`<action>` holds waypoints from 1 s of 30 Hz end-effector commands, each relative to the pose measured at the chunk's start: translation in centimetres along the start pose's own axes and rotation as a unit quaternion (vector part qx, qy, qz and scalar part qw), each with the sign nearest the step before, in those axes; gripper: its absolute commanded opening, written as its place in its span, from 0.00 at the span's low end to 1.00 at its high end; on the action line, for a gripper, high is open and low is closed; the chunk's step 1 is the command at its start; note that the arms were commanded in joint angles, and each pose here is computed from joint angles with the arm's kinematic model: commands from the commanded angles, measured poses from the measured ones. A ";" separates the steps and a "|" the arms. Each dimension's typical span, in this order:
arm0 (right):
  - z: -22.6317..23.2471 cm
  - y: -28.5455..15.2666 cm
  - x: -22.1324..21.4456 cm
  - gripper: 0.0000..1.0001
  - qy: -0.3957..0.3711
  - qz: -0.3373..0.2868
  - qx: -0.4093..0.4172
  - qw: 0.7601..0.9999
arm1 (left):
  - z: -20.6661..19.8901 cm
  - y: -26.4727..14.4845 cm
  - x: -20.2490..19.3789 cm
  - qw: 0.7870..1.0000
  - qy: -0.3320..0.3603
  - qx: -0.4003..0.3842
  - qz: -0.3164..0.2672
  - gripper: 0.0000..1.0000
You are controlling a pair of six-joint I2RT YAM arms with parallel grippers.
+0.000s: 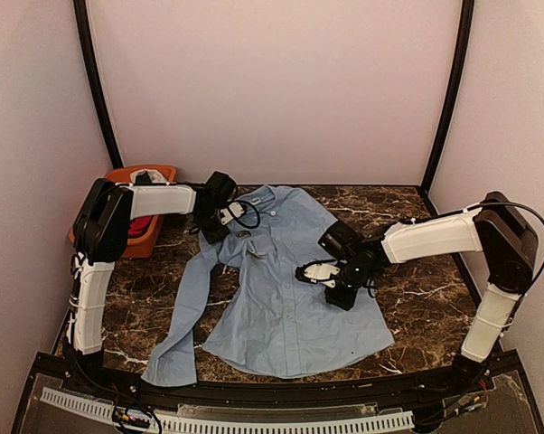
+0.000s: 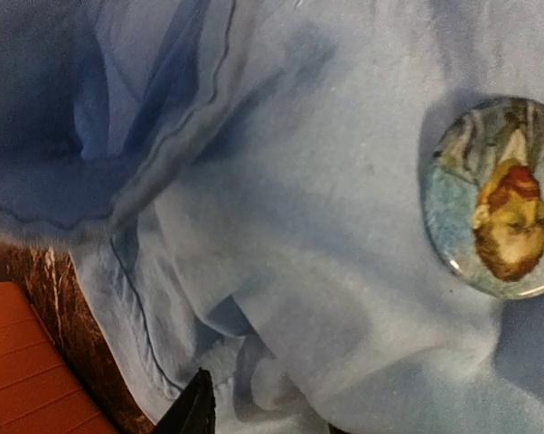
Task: Pin the brooch onto the clothing
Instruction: Adjust the clothing with brooches at the center of the board.
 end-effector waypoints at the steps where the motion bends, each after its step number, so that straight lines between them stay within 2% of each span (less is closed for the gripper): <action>1: -0.2 0.5 -5.8 0.00 -0.005 0.092 -0.029 0.995 | 2.6 1.5 -2.5 0.998 0.003 0.029 0.061 0.41; 6: -1.2 -0.7 -7.1 0.00 -0.011 0.091 -0.063 0.994 | 5.1 2.7 -3.8 0.995 -0.004 0.057 0.079 0.40; 12: -2.9 -1.4 -8.0 0.00 -0.001 0.108 -0.098 0.989 | 7.9 2.3 -3.2 0.994 -0.030 0.086 0.065 0.40; 15: -4.6 -3.3 -7.4 0.00 0.009 0.093 -0.140 0.986 | 8.3 1.3 -2.6 0.994 -0.045 0.081 0.050 0.41; 17: -5.4 -5.1 -5.7 0.07 0.013 0.055 -0.154 0.986 | 8.5 0.2 -2.0 0.994 -0.054 0.082 0.038 0.48; 19: -5.8 -8.1 -2.6 0.11 0.017 -0.019 -0.158 0.987 | 8.8 -1.4 -1.4 0.994 -0.059 0.089 0.026 0.52; 22: -5.9 -12.5 1.7 0.13 0.008 -0.117 -0.169 0.979 | 9.2 -4.6 -0.1 0.993 -0.061 0.104 -0.002 0.60; 25: -4.6 -15.0 6.3 0.13 -0.036 -0.215 -0.151 0.964 | 8.0 -7.2 1.4 0.993 -0.052 0.105 -0.026 0.63; 28: -3.1 -15.0 10.3 0.06 -0.069 -0.278 -0.090 0.954 | 6.6 -9.4 2.1 0.993 -0.053 0.096 -0.045 0.64; 30: -2.8 -13.2 12.5 0.00 -0.064 -0.287 -0.037 0.955 | 4.9 -9.9 1.8 0.994 -0.058 0.073 -0.051 0.64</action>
Point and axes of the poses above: each gripper's point midway between its finger pads, its own y axis out along the fingers, its own z axis along the line the jaws close on, x = y × z, the point moved 3 cm from there along -y, back along the fingers, and after that the axes turned 8 degrees about -y, right-handed, at the moved point
